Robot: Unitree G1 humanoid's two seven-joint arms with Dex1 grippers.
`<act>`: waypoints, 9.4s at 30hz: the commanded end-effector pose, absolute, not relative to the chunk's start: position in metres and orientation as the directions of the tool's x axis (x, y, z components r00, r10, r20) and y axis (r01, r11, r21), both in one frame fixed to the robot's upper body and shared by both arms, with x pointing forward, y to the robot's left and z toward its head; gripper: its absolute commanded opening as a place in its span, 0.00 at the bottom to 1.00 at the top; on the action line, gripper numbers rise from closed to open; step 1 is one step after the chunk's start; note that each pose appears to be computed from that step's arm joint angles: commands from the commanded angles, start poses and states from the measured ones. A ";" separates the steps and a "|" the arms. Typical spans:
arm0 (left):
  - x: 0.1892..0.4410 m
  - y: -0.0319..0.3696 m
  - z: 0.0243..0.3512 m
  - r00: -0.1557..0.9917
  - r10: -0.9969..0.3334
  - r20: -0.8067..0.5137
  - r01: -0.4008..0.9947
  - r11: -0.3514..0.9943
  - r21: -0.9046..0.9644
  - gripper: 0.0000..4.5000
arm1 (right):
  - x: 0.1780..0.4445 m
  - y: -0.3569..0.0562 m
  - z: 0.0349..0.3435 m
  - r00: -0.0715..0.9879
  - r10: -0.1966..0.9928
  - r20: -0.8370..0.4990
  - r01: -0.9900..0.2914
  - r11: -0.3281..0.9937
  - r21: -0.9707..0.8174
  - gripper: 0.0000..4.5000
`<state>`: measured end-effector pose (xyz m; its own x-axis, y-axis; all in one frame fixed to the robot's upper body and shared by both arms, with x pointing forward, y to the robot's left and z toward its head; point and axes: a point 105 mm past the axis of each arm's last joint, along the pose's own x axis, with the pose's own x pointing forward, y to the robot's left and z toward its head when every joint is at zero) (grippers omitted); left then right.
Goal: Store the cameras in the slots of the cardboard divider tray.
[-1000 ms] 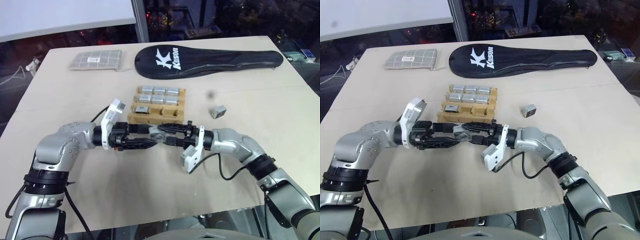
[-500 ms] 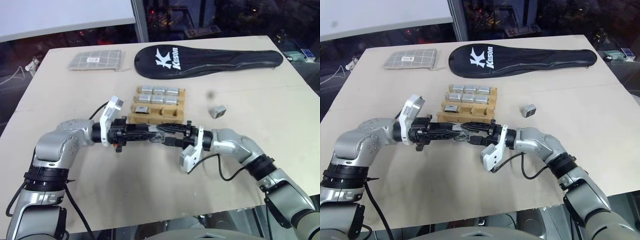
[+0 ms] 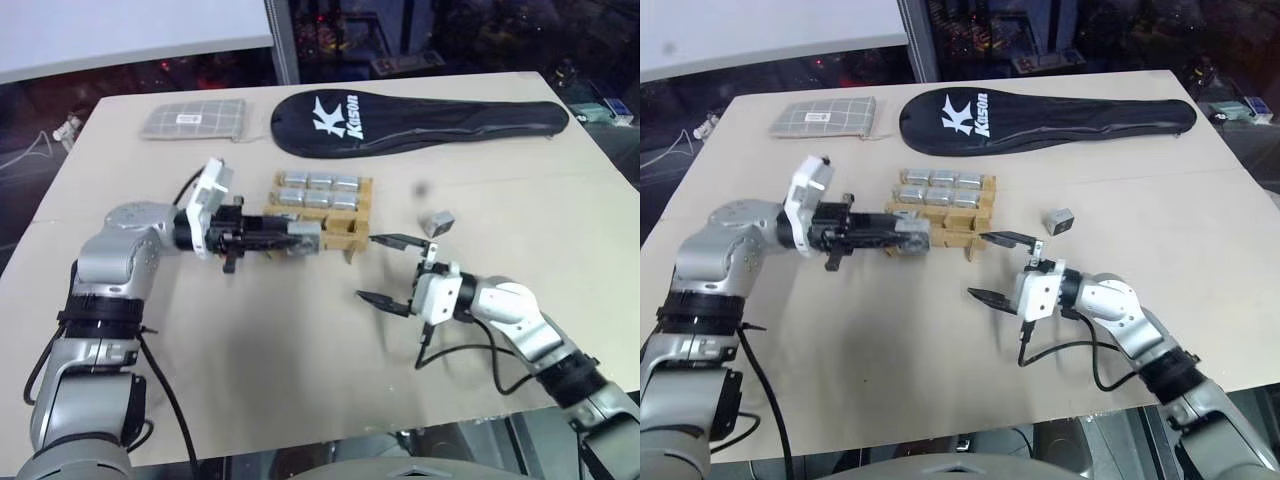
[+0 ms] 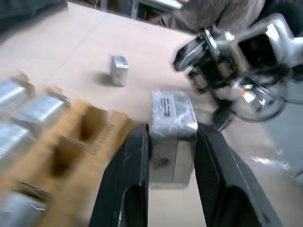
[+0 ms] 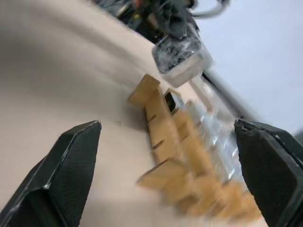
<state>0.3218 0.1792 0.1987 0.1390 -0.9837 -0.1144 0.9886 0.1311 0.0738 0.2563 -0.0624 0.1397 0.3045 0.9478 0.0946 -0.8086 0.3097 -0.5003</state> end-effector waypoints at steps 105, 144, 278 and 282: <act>0.409 0.121 0.213 0.225 -0.381 -0.897 0.945 -0.139 0.297 0.18 | 0.179 -0.161 0.124 0.537 0.820 0.197 -0.797 0.570 -0.198 0.99; 0.269 0.172 0.202 0.426 -0.905 -0.020 0.900 0.421 0.111 0.98 | 0.280 -0.169 0.146 0.604 0.796 0.035 -0.766 0.592 -0.251 1.00; 0.143 0.234 0.126 0.896 -0.427 -0.123 0.436 0.899 0.048 1.00 | 0.321 -0.125 0.155 0.330 0.937 -0.111 -0.944 0.326 -0.051 0.87; 0.141 0.218 0.110 0.937 -0.327 -0.120 0.333 0.942 0.034 1.00 | 0.296 -0.166 0.122 0.492 0.864 -0.104 -0.870 0.493 -0.017 0.87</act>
